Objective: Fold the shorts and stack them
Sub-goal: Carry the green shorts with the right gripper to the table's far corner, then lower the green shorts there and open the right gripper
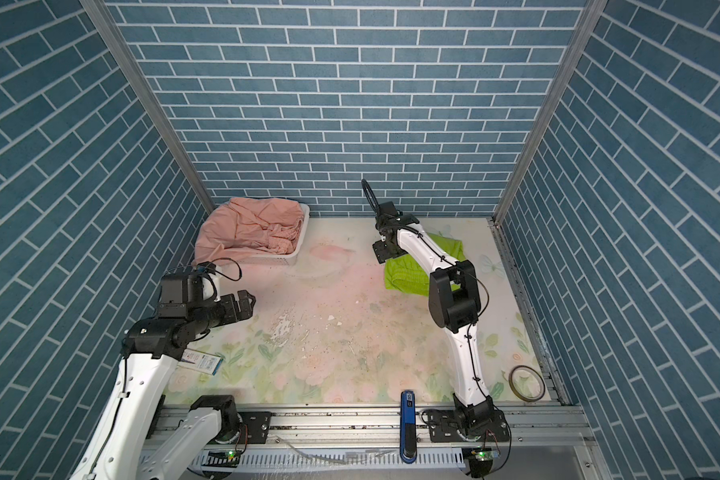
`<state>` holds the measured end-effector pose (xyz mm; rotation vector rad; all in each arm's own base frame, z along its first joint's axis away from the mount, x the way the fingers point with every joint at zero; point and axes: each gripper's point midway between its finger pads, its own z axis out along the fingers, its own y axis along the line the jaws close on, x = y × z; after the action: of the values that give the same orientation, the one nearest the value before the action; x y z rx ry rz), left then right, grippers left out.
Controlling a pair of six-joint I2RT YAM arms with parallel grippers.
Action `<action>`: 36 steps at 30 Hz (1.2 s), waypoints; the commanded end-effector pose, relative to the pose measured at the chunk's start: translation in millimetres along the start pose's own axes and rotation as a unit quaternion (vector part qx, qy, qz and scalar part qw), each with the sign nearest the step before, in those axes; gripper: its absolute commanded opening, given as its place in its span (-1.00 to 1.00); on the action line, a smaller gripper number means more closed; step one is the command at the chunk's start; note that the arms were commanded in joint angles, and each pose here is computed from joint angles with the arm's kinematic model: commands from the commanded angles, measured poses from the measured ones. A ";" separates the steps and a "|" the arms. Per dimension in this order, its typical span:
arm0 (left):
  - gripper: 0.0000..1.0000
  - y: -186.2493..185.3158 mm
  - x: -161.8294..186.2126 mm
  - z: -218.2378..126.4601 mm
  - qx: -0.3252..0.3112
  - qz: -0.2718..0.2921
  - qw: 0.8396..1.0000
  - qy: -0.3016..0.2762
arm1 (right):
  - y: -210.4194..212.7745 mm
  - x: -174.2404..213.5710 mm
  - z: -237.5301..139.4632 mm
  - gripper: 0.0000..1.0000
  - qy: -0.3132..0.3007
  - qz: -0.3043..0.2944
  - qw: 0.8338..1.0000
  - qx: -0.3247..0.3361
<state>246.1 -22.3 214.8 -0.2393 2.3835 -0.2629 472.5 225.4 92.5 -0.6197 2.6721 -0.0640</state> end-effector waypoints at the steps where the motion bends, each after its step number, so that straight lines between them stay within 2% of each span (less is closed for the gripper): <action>1: 0.99 1.0 2.3 4.3 0.003 0.001 1.000 0.005 | -22.8 25.9 6.1 0.50 0.031 0.038 0.998 0.050; 2: 0.99 0.8 2.5 5.0 0.003 0.001 1.000 0.007 | -24.8 25.5 -1.0 0.50 0.024 0.039 0.998 0.052; 6: 0.99 1.1 2.5 5.2 0.003 0.000 1.000 0.007 | -34.6 39.4 8.7 0.55 0.040 0.026 0.996 0.076; 10: 0.99 1.5 2.3 4.3 0.002 0.001 1.000 0.005 | -51.3 52.9 11.6 0.56 0.056 0.038 0.995 0.066; 19: 0.99 1.5 2.8 6.8 0.003 -0.001 1.000 0.010 | -114.3 92.8 13.3 0.57 0.100 -0.003 0.986 0.136; 21: 0.99 1.0 3.4 7.7 0.005 -0.002 1.000 0.013 | -130.2 96.1 18.1 0.58 0.103 0.007 0.985 0.141; 26: 0.99 1.2 3.3 8.6 0.007 -0.003 1.000 0.014 | -158.3 87.3 27.4 0.58 0.089 0.032 0.986 0.135; 36: 0.99 3.7 3.1 9.4 0.002 -0.006 1.000 0.015 | -176.0 59.3 57.6 0.58 0.077 0.054 0.989 0.112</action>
<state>250.0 -21.6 209.8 -0.2515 2.4022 -0.2783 512.3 40.4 49.0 -0.3790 2.7752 -0.4176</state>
